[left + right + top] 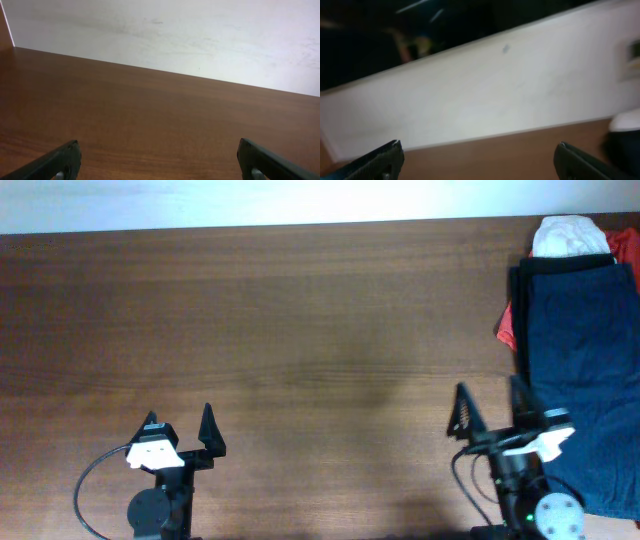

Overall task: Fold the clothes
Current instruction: 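Reach the right gripper to the clothes pile and grasp the navy trousers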

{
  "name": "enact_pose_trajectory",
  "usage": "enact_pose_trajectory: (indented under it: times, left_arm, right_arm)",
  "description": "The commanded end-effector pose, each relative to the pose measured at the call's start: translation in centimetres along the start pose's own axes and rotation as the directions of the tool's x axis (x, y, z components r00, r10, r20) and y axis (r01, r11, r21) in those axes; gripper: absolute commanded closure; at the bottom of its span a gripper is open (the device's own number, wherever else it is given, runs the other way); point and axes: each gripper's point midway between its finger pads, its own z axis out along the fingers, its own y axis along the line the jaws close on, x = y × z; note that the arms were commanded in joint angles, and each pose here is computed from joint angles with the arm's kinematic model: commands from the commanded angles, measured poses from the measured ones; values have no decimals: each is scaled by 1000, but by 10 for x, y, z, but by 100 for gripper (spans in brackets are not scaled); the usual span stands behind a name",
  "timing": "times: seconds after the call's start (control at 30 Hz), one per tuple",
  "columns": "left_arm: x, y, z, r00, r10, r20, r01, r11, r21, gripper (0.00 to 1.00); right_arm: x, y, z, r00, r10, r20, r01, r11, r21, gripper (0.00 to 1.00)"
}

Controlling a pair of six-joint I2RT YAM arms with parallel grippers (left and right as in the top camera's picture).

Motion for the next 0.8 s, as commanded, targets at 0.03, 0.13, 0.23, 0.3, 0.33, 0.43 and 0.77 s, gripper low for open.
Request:
enact_pose_trajectory:
  times: [0.03,0.13,0.23,0.3,0.33,0.43,0.77]
  left_arm:
    - [2,3,0,1000,3,-1,-3,1000,-15,1]
    - [2,3,0,1000,3,-1,-3,1000,-15,1]
    - [2,3,0,1000,3,-1,-3,1000,-15,1]
    - [2,3,0,1000,3,-1,-3,1000,-15,1]
    - [2,3,0,1000,3,-1,-3,1000,-15,1]
    - [2,3,0,1000,3,-1,-3,1000,-15,1]
    - [2,3,0,1000,3,-1,-3,1000,-15,1]
  right_arm:
    - [-28,-45,39,972,-169,-161,211,931,298,1]
    - [-10,-68,97,892,-202,-403,352,872,341,1]
    - [23,-113,151,715,-155,-682,491,806,332,1]
    - [52,-154,173,552,-88,-829,563,773,293,1]
    - [65,-168,177,479,-72,-875,591,764,261,1]
    - [101,-223,180,365,10,-931,663,699,267,1]
    - [175,-335,150,295,155,-943,750,573,329,1]
